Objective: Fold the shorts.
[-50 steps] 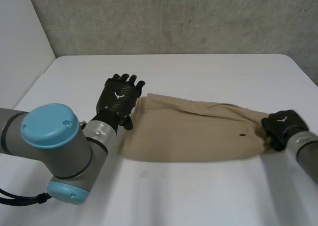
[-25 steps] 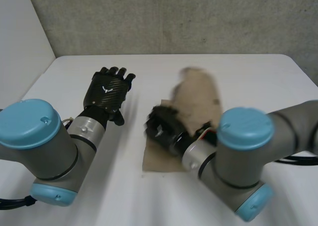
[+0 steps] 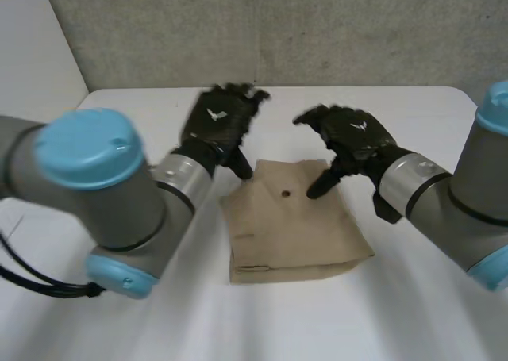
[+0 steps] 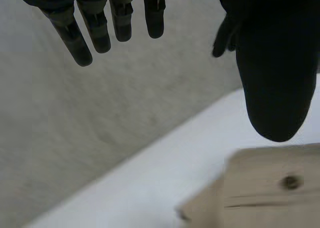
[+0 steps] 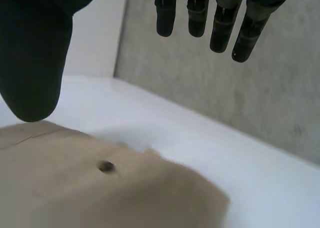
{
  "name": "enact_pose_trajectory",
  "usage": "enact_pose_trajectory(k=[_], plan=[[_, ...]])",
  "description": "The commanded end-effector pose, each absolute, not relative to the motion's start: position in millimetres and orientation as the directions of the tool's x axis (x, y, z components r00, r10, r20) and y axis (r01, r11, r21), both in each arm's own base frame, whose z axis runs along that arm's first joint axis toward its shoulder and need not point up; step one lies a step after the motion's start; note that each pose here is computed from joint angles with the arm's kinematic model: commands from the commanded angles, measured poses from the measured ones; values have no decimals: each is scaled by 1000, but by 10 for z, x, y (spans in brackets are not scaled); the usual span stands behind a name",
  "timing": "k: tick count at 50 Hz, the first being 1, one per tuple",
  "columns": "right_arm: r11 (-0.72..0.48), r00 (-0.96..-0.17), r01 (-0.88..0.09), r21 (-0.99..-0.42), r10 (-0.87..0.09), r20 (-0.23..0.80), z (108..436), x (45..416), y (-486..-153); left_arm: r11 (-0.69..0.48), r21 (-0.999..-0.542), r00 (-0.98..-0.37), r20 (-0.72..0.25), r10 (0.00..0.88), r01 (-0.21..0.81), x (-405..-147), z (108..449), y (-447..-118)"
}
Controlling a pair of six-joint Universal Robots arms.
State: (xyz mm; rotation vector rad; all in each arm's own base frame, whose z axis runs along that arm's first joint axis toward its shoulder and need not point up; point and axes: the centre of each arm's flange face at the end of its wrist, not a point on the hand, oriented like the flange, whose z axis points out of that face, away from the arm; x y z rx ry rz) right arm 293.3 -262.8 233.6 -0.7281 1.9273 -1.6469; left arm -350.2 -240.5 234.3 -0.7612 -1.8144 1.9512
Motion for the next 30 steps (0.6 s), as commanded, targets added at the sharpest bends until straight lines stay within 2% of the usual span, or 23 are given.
enact_pose_trajectory(k=[1, 8, 11, 13, 18, 24, 27, 30], plan=[[265, -746, -250, -931, -666, 10, 1964, 2784, -2766, 73, -987, -747, -60, 662, 144, -3761, 1987, -2301], [263, -754, -254, -931, -657, 20, 1964, 2730, -2818, 96, -981, -745, -61, 664, 166, -3767, 1887, -2300], [277, -751, -266, -924, -661, 18, 1886, 2753, -2802, 161, -960, -752, -70, 655, 230, -3732, 1630, -2278], [307, -747, -285, -908, -665, 9, 1717, 2775, -2816, 223, -932, -765, -81, 639, 285, -3676, 1448, -2255], [334, -734, -336, -881, -678, 23, 1447, 2798, -2882, 287, -893, -777, -101, 621, 346, -3609, 1244, -2227], [290, -707, -435, -852, -697, 124, 1288, 2788, -2936, 293, -888, -773, -101, 626, 353, -3603, 1233, -2213], [260, -714, -458, -850, -677, 178, 1369, 2759, -2970, 293, -887, -771, -102, 629, 357, -3597, 1267, -2188], [226, -725, -448, -865, -658, 203, 1535, 2737, -2993, 264, -905, -768, -99, 633, 334, -3612, 1473, -2149]])
